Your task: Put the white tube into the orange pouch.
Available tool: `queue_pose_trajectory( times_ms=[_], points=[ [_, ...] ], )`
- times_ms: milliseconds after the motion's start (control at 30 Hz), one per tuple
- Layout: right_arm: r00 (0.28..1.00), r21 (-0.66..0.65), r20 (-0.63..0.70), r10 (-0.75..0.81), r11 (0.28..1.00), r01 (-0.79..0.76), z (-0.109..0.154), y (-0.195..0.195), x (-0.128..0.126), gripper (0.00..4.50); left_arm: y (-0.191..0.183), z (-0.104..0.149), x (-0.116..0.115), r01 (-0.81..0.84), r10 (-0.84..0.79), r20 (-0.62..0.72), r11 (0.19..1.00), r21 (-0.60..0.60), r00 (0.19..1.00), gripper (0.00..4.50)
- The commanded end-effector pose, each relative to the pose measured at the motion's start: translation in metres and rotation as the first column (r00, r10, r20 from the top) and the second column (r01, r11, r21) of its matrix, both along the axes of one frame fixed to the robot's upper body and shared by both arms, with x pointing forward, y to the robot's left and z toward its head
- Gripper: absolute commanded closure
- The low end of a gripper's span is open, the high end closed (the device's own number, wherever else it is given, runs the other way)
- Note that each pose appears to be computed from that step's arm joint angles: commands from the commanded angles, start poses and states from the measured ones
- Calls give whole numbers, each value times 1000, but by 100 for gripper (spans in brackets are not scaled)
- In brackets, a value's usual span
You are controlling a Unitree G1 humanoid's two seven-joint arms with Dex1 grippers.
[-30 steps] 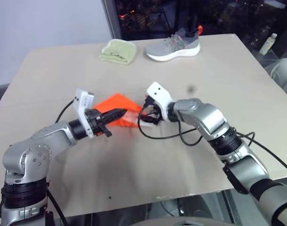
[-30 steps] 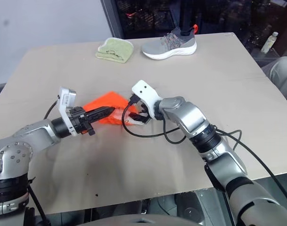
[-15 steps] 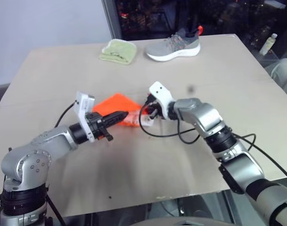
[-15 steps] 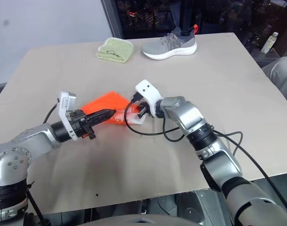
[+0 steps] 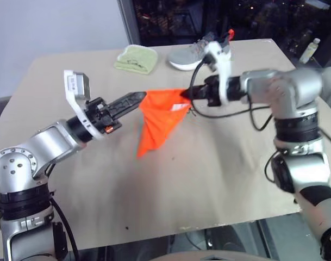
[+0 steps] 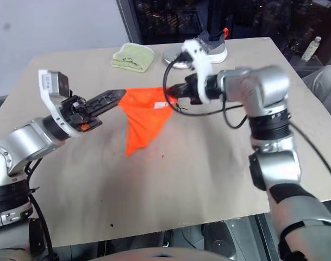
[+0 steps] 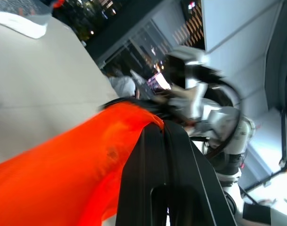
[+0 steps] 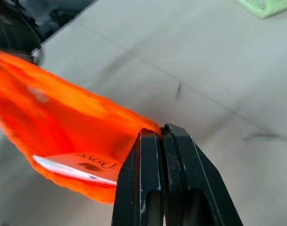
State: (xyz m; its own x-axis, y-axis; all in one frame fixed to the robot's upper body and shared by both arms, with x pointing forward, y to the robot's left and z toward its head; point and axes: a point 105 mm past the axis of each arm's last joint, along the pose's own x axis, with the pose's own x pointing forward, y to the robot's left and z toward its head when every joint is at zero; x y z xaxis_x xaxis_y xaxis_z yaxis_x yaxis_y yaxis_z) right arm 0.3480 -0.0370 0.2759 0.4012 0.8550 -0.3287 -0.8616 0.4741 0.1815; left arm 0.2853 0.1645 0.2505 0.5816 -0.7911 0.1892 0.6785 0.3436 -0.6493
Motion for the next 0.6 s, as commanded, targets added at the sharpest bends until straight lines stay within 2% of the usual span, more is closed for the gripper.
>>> queue_pose_trajectory(
  times_ms=[33, 133, 233, 367, 467, 567, 600],
  points=[
    [1000, -44, 13, -26, 999, 26, 33, -21, -7, 438, 0, 2, 11, -50, 47, 45, 997, 53, 998, 450],
    [998, -82, 10, -58, 995, 59, 36, -29, -5, 438, -7, 2, 20, -53, 49, 65, 997, 58, 997, 450],
    [992, -83, 22, -123, 989, 124, 35, -41, 4, 438, -20, -3, 28, -53, 35, 129, 989, 139, 991, 450],
    [976, -63, 68, -206, 976, 211, 38, -59, 13, 438, -34, 8, 50, -95, 57, 215, 981, 170, 975, 450],
    [970, -76, 188, -155, 982, 172, 31, -57, 3, 438, -40, 11, 51, -75, 24, 249, 977, 200, 968, 450],
    [977, -144, 185, -103, 981, 131, 5, -67, -21, 438, -39, 8, 50, -74, 20, 247, 975, 210, 969, 450],
    [981, -178, 175, -90, 977, 121, -8, -71, -31, 374, -38, 6, 51, -80, 28, 239, 975, 210, 971, 450]
  ],
)
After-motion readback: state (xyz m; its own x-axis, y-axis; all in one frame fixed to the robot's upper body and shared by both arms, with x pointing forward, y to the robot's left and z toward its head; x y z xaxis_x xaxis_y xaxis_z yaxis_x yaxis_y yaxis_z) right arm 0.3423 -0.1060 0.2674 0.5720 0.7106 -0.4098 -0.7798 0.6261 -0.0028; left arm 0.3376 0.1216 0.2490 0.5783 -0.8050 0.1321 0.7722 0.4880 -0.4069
